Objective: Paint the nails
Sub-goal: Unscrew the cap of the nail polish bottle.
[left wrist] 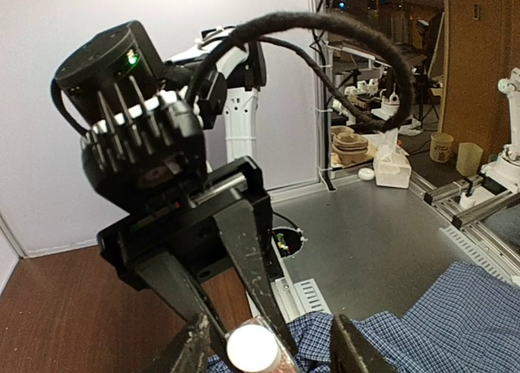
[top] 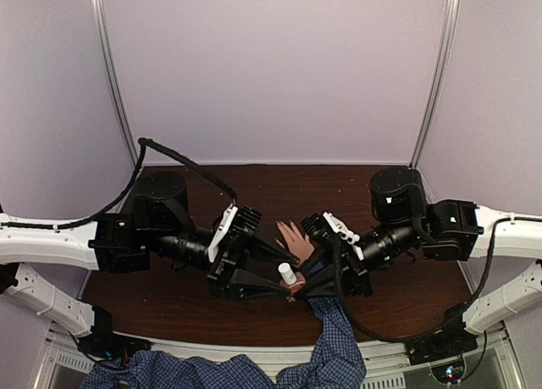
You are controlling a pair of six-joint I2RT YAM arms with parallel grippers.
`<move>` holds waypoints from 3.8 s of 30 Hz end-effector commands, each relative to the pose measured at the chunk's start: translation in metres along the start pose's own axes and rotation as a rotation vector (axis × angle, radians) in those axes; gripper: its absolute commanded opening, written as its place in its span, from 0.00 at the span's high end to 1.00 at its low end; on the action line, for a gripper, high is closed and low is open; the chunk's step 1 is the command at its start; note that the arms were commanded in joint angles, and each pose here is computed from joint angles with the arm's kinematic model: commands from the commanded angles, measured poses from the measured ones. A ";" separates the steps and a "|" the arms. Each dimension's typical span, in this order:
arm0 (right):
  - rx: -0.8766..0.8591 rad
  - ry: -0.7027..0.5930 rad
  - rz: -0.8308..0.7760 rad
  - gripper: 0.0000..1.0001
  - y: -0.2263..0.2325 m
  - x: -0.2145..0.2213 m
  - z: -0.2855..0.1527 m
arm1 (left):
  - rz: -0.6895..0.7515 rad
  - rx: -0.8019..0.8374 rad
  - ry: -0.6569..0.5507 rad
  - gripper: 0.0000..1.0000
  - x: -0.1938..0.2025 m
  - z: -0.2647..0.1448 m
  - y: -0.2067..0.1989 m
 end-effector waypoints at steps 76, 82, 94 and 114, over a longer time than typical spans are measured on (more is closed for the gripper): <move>0.705 -0.021 0.011 1.00 -0.103 0.002 -0.024 | -0.204 -0.676 0.060 0.38 0.019 -0.032 0.090; 0.502 -0.067 -0.019 1.00 -0.070 -0.006 -0.022 | -0.093 -0.389 -0.003 0.34 -0.004 -0.032 0.048; -0.059 -0.037 -0.034 1.00 0.003 -0.023 0.001 | 0.075 -0.031 -0.109 0.41 -0.031 -0.024 -0.002; -0.186 -0.002 -0.007 1.00 0.014 -0.022 0.009 | 0.018 0.125 -0.168 0.74 -0.034 -0.003 -0.008</move>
Point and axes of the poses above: each gripper's point midway between its finger pads, its own z axis out along the fingers, its own y axis along the line the jaws close on, x = y × z, the point moved 3 cm from there along -z, back along the fingers, and after that the axes turned 7 degrees about z, right-handed, at the moved point
